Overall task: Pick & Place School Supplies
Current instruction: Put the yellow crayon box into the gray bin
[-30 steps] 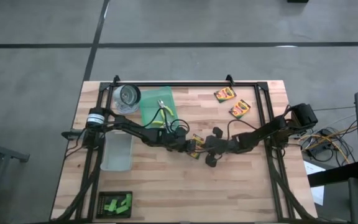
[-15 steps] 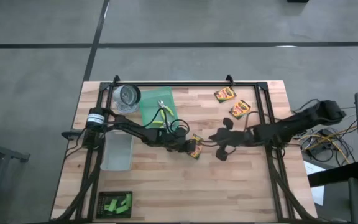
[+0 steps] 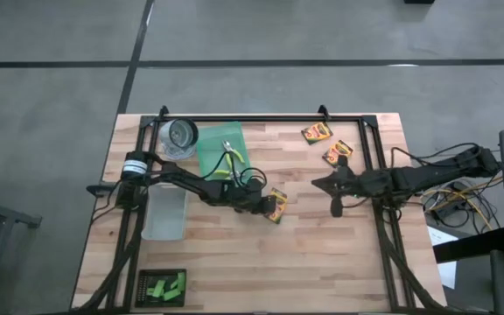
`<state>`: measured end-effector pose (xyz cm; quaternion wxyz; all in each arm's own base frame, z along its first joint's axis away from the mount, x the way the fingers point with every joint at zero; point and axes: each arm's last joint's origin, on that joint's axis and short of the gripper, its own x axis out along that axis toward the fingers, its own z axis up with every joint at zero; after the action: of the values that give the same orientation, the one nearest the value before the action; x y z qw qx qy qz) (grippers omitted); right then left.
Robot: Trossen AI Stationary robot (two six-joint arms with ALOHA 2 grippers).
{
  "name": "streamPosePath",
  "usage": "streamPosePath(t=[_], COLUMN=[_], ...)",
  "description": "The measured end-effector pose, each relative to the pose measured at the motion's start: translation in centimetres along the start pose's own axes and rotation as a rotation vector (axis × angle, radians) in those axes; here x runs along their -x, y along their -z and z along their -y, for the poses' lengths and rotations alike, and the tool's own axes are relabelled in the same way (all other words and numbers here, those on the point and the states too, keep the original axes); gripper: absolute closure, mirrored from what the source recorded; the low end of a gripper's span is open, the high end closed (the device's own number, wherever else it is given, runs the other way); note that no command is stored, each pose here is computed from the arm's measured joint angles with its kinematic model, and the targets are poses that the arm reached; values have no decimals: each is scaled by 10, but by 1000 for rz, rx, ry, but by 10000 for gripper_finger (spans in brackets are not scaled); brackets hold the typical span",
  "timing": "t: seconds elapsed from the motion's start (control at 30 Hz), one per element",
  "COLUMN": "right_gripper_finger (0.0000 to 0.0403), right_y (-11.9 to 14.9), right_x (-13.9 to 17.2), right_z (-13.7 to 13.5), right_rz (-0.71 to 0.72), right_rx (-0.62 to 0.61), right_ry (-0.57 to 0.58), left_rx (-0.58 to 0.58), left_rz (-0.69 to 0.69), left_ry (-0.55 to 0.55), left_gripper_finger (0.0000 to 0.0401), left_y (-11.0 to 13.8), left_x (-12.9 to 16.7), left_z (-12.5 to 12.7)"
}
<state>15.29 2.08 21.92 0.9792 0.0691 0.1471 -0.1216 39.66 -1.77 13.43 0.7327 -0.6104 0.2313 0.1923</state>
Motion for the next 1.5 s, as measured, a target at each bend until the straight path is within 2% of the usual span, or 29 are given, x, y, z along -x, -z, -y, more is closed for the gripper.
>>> streamPosePath(t=[0.4,0.67,0.9,1.03,1.13,1.33,1.5], right_gripper_finger=[394,394,394,394,394,394,394], right_y=[31,29,27,27,27,27,28], right_x=[25,33,35,35,35,35,35], right_z=[20,23,24,24,24,24,24], right_rz=[127,155,88,82,79,74,73], right_rx=[-16,-23,4,9,9,10,10], right_ry=[-29,-32,9,13,14,15,17], left_rx=[2,-48,-41,-85,-136,-170,-113], left_rz=[2,43,102,145,186,287,419], left_ry=[5,90,149,215,226,103,-5], left_gripper_finger=[354,354,354,354,355,359,359], left_y=[0,-3,-14,-24,-29,-31,-19], left_x=[0,6,28,53,77,145,203], left_z=[1,14,35,54,67,78,75])
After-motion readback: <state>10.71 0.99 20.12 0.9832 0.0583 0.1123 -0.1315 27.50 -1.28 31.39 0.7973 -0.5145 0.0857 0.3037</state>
